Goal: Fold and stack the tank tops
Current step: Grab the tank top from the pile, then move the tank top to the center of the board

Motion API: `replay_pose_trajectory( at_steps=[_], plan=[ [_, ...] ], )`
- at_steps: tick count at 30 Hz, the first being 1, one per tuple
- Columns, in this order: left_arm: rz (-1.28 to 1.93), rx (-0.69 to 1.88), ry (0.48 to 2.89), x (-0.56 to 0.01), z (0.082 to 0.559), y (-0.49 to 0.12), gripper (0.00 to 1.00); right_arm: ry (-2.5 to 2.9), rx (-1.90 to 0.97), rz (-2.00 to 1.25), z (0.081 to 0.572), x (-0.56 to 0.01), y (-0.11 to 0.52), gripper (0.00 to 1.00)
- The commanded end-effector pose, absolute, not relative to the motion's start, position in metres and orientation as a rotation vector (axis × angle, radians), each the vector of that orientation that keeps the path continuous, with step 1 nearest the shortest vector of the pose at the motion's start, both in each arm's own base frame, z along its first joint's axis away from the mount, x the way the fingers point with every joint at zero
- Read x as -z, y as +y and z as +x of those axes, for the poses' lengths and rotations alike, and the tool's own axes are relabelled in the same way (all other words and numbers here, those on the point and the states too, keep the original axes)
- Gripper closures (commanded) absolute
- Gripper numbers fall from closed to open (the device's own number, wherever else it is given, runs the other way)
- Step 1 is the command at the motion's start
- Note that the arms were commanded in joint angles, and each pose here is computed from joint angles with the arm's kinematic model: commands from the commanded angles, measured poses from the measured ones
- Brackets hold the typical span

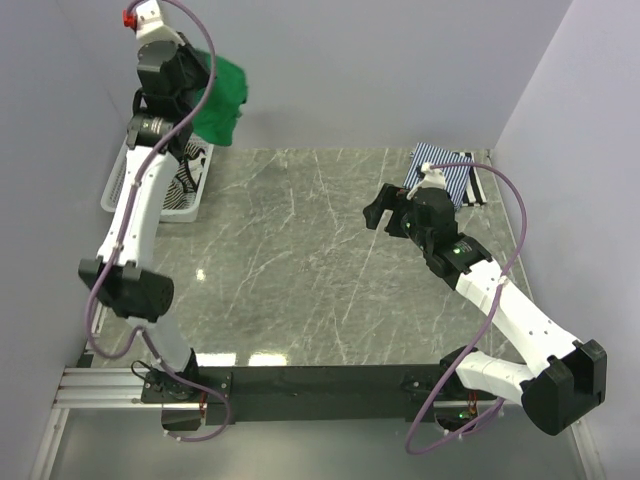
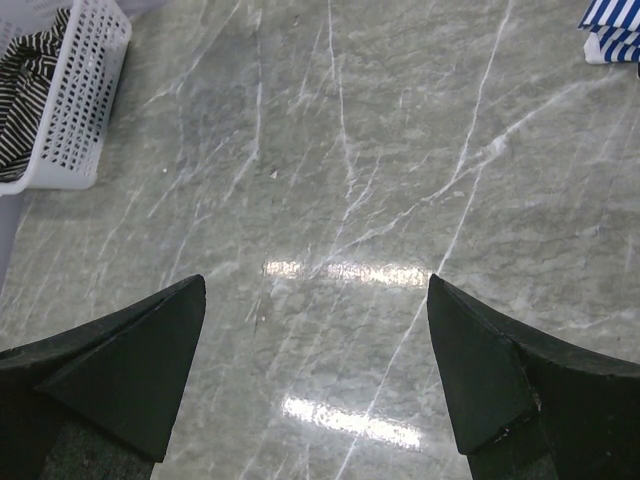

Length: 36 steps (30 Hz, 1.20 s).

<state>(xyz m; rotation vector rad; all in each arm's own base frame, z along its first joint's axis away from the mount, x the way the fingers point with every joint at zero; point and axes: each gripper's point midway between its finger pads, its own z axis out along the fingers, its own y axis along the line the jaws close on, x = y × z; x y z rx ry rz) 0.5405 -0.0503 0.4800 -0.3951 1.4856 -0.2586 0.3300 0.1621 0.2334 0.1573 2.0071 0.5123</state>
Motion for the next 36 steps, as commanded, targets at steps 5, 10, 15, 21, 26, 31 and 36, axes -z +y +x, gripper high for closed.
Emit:
replay_pose_trajectory(
  at_steps=[5,10,15,21,26,31,36],
  plan=[
    [-0.281,0.483,1.331,-0.536,0.450,-0.148,0.99,1.881,-0.578,0.135,0.329,-0.268,0.167,0.03],
    [-0.276,0.668,1.499,-0.451,0.412,-0.216,0.99,1.866,-0.549,0.087,0.318,-0.269,0.175,0.03],
    [-0.218,0.764,1.730,-0.354,0.372,-0.258,0.99,1.926,-0.526,0.038,0.309,-0.246,0.197,0.03],
    [-0.244,0.788,1.956,-0.261,0.338,-0.262,0.99,2.011,-0.529,0.007,0.306,-0.204,0.218,0.04],
    [-0.268,0.774,2.150,-0.194,0.328,-0.268,0.99,2.111,-0.498,-0.056,0.300,-0.161,0.249,0.05],
    [-0.377,0.737,2.223,-0.164,0.334,-0.239,0.83,2.186,-0.503,-0.117,0.293,-0.127,0.275,0.08],
    [-0.482,0.732,2.225,-0.150,0.340,-0.202,0.48,2.236,-0.510,-0.143,0.290,-0.099,0.291,0.09]
  ],
)
